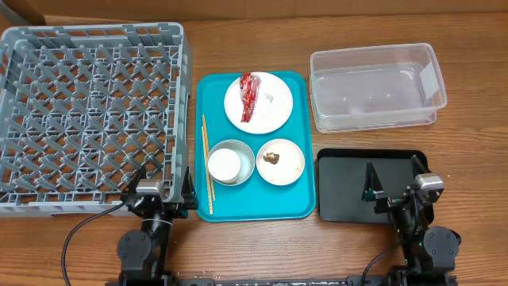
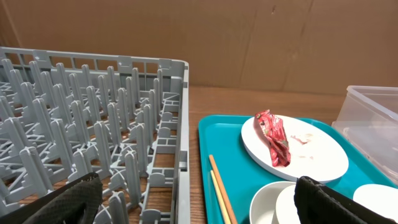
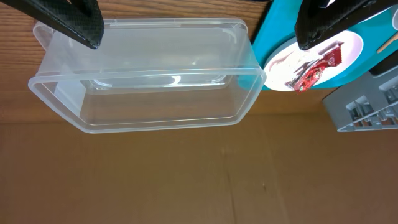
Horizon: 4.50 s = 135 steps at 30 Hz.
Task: Sort waste into correct bins and load items into the dishwasher
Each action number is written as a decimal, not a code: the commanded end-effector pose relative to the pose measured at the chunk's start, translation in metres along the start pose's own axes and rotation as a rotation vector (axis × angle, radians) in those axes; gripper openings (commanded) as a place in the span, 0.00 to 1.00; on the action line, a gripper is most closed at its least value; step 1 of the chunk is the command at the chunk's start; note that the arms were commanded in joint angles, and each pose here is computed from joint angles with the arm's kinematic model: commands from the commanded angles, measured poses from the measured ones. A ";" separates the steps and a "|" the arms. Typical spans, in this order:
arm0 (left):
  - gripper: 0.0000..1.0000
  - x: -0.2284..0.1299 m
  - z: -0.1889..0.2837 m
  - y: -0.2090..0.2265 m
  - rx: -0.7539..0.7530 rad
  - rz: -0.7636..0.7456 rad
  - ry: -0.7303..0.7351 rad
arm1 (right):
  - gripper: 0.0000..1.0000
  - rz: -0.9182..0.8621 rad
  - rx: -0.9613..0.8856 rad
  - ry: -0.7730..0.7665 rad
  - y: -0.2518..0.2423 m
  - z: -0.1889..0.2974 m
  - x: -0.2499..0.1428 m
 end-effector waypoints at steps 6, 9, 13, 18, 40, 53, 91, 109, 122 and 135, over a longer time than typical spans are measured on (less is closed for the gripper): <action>1.00 -0.001 0.000 0.001 0.010 0.007 -0.004 | 1.00 0.001 0.010 -0.003 0.002 0.000 -0.002; 1.00 -0.001 0.000 0.001 0.010 0.007 -0.004 | 1.00 0.001 0.010 -0.003 0.002 0.000 -0.002; 1.00 -0.001 0.000 0.001 0.010 0.007 -0.004 | 1.00 0.001 0.010 -0.003 0.002 0.000 -0.002; 1.00 -0.001 0.000 0.001 0.010 0.007 -0.004 | 1.00 0.001 0.010 -0.003 0.002 0.000 -0.002; 1.00 -0.001 0.000 0.001 0.010 0.007 -0.004 | 1.00 0.001 0.010 -0.003 0.002 0.000 -0.002; 1.00 -0.001 0.000 0.001 0.010 0.007 -0.004 | 1.00 0.001 0.010 -0.003 0.002 0.000 -0.002; 1.00 0.040 0.013 -0.010 0.058 0.087 0.214 | 1.00 -0.264 -0.014 0.182 0.000 0.004 0.035; 1.00 0.094 -0.017 0.004 0.372 0.169 0.975 | 1.00 -0.317 0.094 0.866 -0.001 -0.101 0.111; 1.00 0.093 -0.030 0.008 0.370 0.228 1.049 | 1.00 -0.126 0.357 0.709 0.086 -0.155 0.141; 1.00 0.094 -0.032 0.008 0.370 0.234 1.034 | 1.00 0.077 0.392 0.647 0.182 -0.242 0.059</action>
Point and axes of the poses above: each gripper's point midway between its finger pads, its own z axis back along the fingers, its own y axis along the line the jaws close on, x = y × z, the point moved 5 cm from there along z, back along the fingers, and after that the axes turned 7 degrees about z, right-handed, at the moved point
